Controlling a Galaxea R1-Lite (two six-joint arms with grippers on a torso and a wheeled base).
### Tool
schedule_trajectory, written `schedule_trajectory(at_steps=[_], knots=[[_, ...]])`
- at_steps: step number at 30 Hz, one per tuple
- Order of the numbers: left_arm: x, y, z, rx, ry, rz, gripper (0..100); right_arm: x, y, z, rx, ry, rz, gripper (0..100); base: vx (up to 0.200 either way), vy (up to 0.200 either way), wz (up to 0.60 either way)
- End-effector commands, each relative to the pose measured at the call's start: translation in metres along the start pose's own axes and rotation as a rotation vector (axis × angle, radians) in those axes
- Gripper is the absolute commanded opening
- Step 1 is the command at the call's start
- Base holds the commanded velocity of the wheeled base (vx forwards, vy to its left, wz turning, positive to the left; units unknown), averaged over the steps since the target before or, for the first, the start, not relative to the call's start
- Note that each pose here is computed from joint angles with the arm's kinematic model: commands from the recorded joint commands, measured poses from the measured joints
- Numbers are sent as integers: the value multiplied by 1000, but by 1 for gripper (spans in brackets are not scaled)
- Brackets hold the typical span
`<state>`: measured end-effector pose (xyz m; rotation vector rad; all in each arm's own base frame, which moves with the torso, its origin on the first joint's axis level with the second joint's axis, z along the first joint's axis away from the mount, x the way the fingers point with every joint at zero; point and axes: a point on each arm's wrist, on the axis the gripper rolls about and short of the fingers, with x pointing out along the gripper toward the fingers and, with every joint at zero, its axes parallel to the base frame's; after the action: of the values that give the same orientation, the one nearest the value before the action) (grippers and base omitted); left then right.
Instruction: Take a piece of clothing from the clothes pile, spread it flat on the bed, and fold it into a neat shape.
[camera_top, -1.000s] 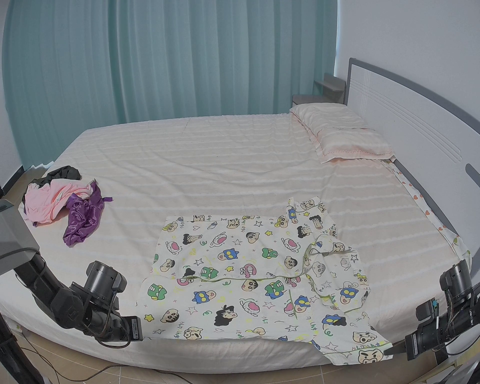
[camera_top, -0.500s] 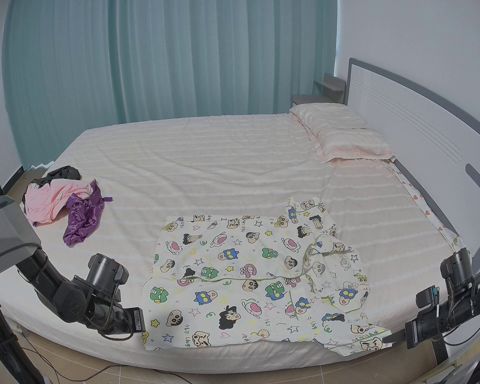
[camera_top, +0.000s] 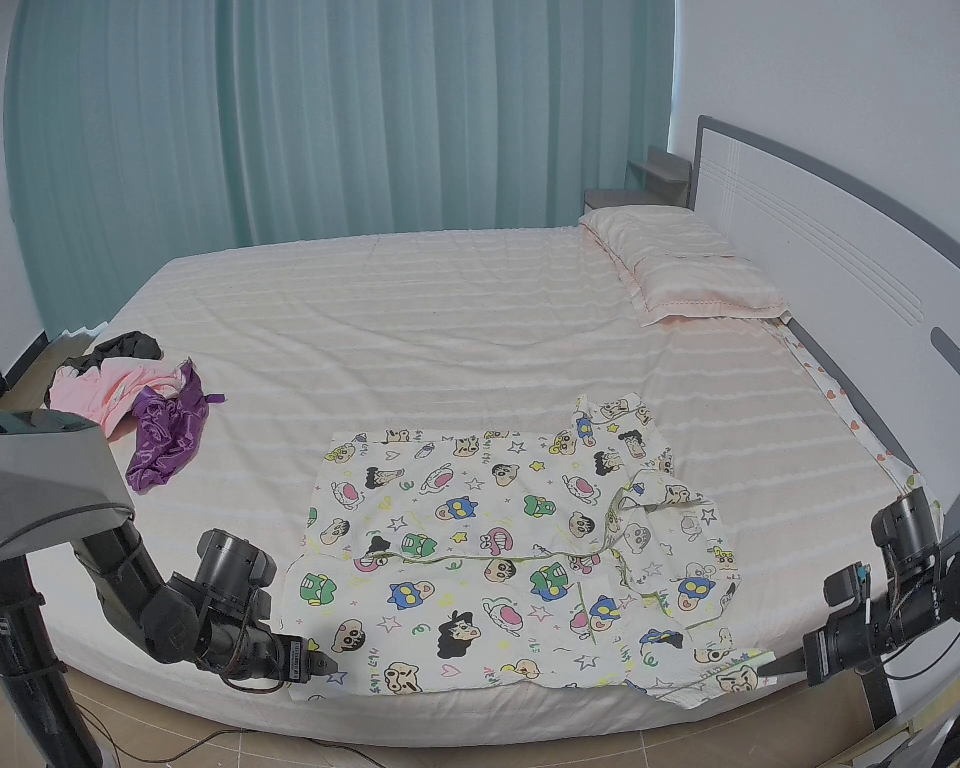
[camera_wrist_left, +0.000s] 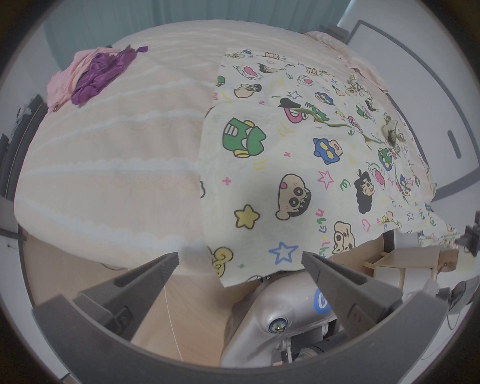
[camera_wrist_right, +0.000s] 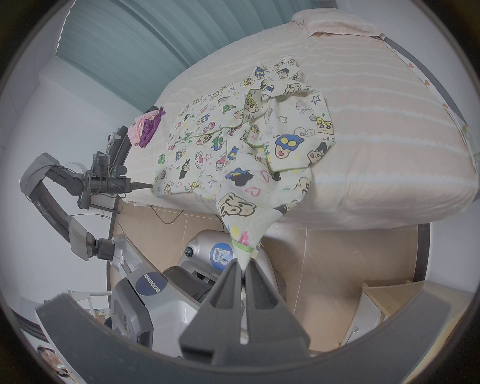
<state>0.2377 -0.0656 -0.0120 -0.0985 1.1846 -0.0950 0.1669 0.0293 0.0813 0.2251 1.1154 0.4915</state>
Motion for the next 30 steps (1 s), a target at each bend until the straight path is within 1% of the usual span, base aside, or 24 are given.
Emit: schedule_trajectory(at_steps=[1,2,4,6,10,12,13,15,16,19,20,22,24,25,26,30], knots=[[10,1,-7,3,38,-5,100,0,-5,22,1,-64,19,0,0,0,0],[9,1,-7,4,32,-25,100,-4,-5,31,-1,-109,37,0,0,0,0],[8,0,-9,9,25,-60,100,-9,-4,43,19,-159,53,0,0,0,0],[3,-6,-11,35,-1,-90,100,-14,-1,53,46,-195,68,0,0,0,0],[-3,-29,-13,110,-57,-136,100,-21,3,63,75,-238,102,0,0,0,0],[-8,-46,-14,158,-93,-162,100,-26,6,64,65,-259,107,0,0,0,0],[-9,-48,-15,161,-97,-164,100,-27,6,64,64,-262,107,0,0,0,0],[-14,-65,-17,197,-135,-195,100,-34,10,66,48,-291,112,0,0,0,0],[-14,-68,-17,206,-142,-199,100,-35,10,67,46,-295,111,0,0,0,0],[-15,-89,-21,263,-201,-208,100,-42,16,68,53,-324,124,0,0,0,0],[-15,-89,-21,263,-201,-208,100,-42,16,68,53,-324,124,0,0,0,0],[-14,-102,-25,300,-231,-217,100,-44,18,69,74,-332,136,0,0,0,0],[-13,-105,-26,311,-236,-224,100,-44,19,70,73,-333,136,0,0,0,0],[-13,-111,-28,326,-254,-234,100,-44,19,70,74,-331,137,0,0,0,0],[-13,-111,-28,326,-254,-234,100,-44,19,70,74,-331,137,0,0,0,0],[-4,-119,-29,345,-333,-188,100,-45,20,71,72,-334,140,0,0,0,0]])
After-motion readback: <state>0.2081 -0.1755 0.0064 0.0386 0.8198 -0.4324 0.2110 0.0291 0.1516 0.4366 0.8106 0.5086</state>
